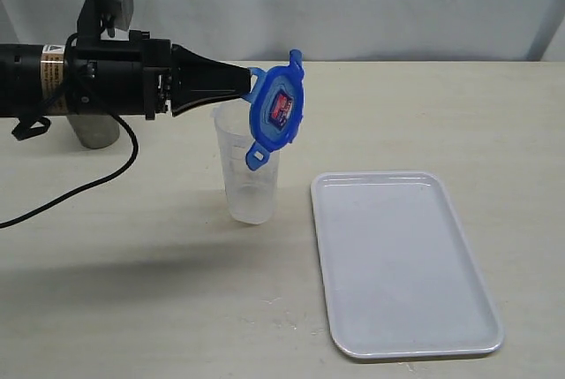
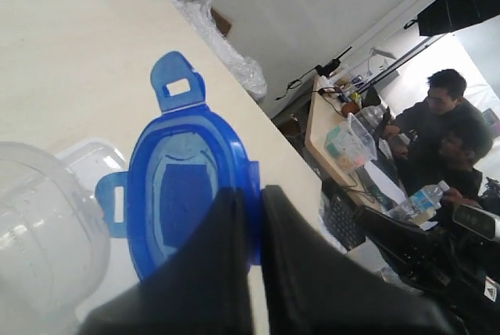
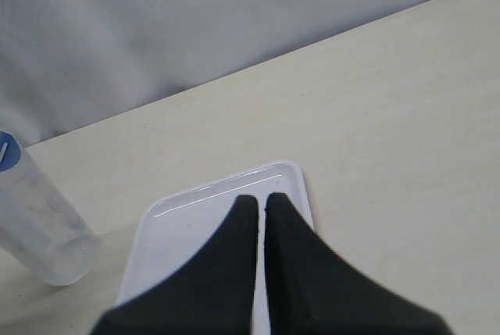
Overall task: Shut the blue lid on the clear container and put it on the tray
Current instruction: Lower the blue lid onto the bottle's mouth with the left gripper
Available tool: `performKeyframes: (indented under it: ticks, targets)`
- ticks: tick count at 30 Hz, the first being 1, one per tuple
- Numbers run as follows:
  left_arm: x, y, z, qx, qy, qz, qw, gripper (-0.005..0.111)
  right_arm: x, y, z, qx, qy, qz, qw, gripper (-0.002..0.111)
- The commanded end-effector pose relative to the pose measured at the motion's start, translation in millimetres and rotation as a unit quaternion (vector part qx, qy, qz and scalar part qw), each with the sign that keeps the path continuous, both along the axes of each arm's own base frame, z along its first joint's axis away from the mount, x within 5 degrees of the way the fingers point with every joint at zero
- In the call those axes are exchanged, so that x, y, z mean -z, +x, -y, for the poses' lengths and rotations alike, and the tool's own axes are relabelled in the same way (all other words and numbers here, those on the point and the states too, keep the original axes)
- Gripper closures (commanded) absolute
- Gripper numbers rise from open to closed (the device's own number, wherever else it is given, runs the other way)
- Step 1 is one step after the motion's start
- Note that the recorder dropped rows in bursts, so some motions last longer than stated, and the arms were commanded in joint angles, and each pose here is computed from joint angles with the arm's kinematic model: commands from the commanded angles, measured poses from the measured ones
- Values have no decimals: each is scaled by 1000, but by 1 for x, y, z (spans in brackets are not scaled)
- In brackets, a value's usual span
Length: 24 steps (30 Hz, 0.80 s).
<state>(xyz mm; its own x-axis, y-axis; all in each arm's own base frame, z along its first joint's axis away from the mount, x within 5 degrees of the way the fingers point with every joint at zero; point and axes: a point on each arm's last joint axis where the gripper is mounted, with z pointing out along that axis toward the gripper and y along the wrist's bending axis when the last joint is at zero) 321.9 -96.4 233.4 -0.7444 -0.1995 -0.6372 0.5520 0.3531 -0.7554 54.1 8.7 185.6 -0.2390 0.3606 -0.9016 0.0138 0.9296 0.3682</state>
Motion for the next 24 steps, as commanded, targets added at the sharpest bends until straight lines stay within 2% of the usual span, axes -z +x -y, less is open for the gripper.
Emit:
performKeyframes:
  ticks: [1,19,24]
  targets:
    - [1,1,0,-5,6,-3,1000,107,1,0,0,1,1,-1,1000,104]
    - [1,3,-2,-21,3,-4,1000,107,1,0,0,1,1,-1,1000,104]
    - [3,5,-3,-31,15,-2,999,107,1,0,0,1,1,-1,1000,104]
